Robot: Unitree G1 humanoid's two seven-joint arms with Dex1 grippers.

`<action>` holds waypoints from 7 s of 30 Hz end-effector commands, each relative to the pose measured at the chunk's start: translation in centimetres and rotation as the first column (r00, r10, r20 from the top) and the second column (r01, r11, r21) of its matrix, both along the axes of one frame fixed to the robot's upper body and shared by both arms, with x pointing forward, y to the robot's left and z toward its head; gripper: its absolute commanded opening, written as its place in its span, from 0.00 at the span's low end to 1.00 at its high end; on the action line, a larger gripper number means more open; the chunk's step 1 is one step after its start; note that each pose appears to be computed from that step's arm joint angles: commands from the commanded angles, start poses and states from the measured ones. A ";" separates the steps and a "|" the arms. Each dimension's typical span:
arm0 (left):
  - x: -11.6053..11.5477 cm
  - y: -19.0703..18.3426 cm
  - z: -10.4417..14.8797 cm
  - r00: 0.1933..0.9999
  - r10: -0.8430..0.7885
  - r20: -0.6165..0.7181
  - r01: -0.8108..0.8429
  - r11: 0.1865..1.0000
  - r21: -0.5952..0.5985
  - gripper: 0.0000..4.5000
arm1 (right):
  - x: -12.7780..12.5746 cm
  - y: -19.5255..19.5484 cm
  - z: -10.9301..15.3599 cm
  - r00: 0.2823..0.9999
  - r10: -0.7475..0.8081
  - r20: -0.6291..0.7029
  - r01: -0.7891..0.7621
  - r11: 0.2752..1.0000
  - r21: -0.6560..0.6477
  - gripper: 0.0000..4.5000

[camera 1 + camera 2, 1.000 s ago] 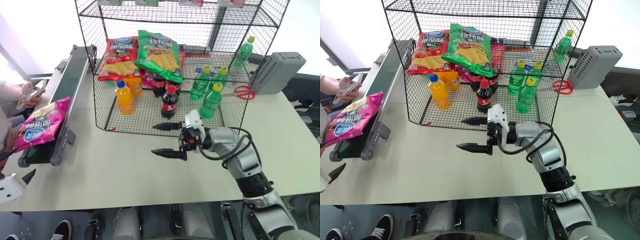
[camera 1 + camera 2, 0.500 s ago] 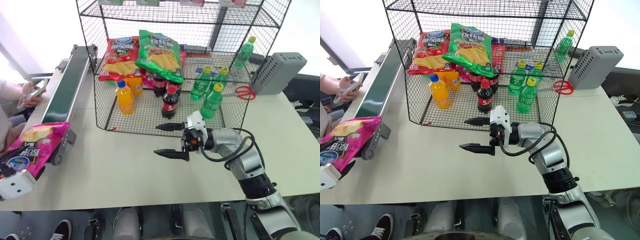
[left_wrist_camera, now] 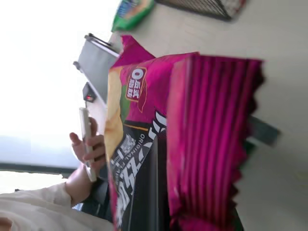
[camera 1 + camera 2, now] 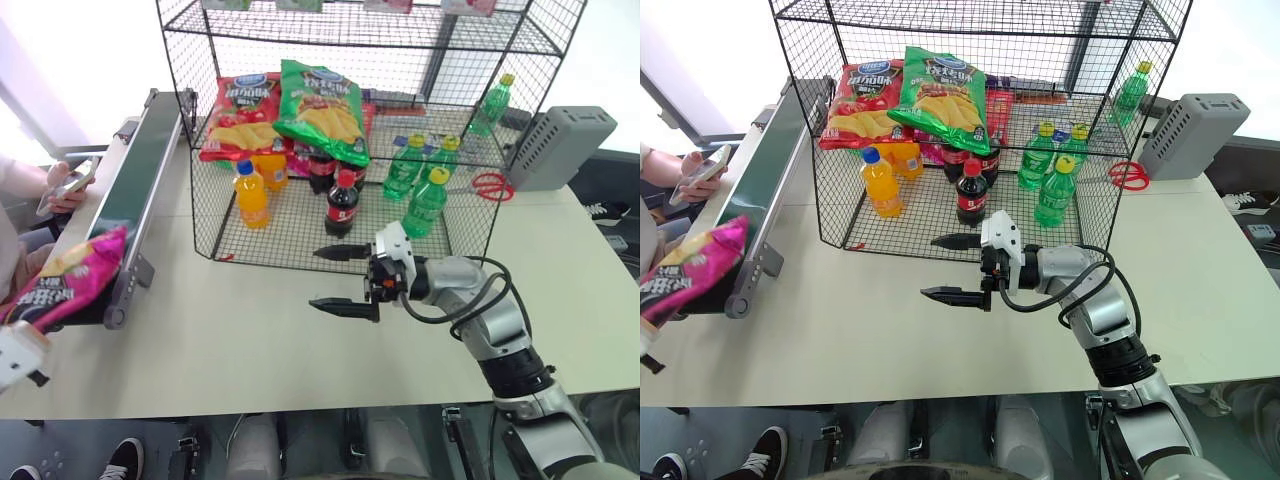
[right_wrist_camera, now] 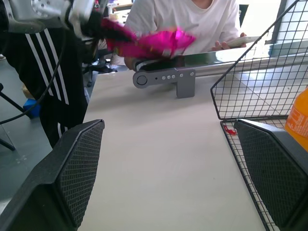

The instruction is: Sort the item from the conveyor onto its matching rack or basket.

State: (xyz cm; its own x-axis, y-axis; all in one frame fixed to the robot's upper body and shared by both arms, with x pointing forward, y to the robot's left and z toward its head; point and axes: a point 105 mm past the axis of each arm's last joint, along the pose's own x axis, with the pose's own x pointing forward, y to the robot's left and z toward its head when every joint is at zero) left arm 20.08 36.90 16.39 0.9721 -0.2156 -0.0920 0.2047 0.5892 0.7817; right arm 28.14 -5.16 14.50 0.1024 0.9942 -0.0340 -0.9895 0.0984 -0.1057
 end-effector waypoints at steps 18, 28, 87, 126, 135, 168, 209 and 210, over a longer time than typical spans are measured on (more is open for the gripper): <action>-1.9 -16.9 6.9 0.644 -0.760 0.091 0.428 0.259 -0.866 0.01 | -2.1 -3.3 1.8 0.957 0.138 -0.255 -0.141 0.990 0.004 1.00; 0.6 -21.2 8.8 0.439 -0.860 0.261 0.469 -0.029 -0.883 0.01 | -2.0 -4.4 1.5 0.905 0.109 -0.412 -0.079 0.993 0.088 1.00; 3.9 -22.6 9.4 0.392 -0.861 0.325 0.421 -0.146 -0.895 0.00 | -4.0 -2.5 3.4 0.826 0.264 -0.498 -0.180 0.961 0.212 0.06; 8.0 -21.8 5.6 0.567 -0.794 0.221 0.587 0.200 -0.785 0.93 | 4.4 -20.5 13.3 0.093 -0.493 0.865 0.830 0.519 0.206 0.05; 7.5 -23.2 5.5 0.559 -0.800 0.219 0.606 0.213 -0.767 0.93 | 7.8 -20.5 13.8 -0.001 -0.388 0.922 0.905 0.392 0.166 0.05; 7.3 -25.0 5.8 0.608 -0.737 0.295 0.643 0.240 -0.728 0.93 | 10.8 -19.4 13.9 0.140 -0.535 0.833 0.960 0.280 0.019 0.99; 7.0 -25.1 4.2 0.611 -0.741 0.278 0.630 0.242 -0.738 0.93 | 8.2 -16.1 12.7 0.485 -0.472 0.736 0.790 0.597 -0.138 0.14; 7.0 -25.0 4.1 0.613 -0.740 0.277 0.629 0.244 -0.738 0.93 | 8.4 -16.0 13.2 0.468 -0.487 0.738 0.795 0.596 -0.111 0.03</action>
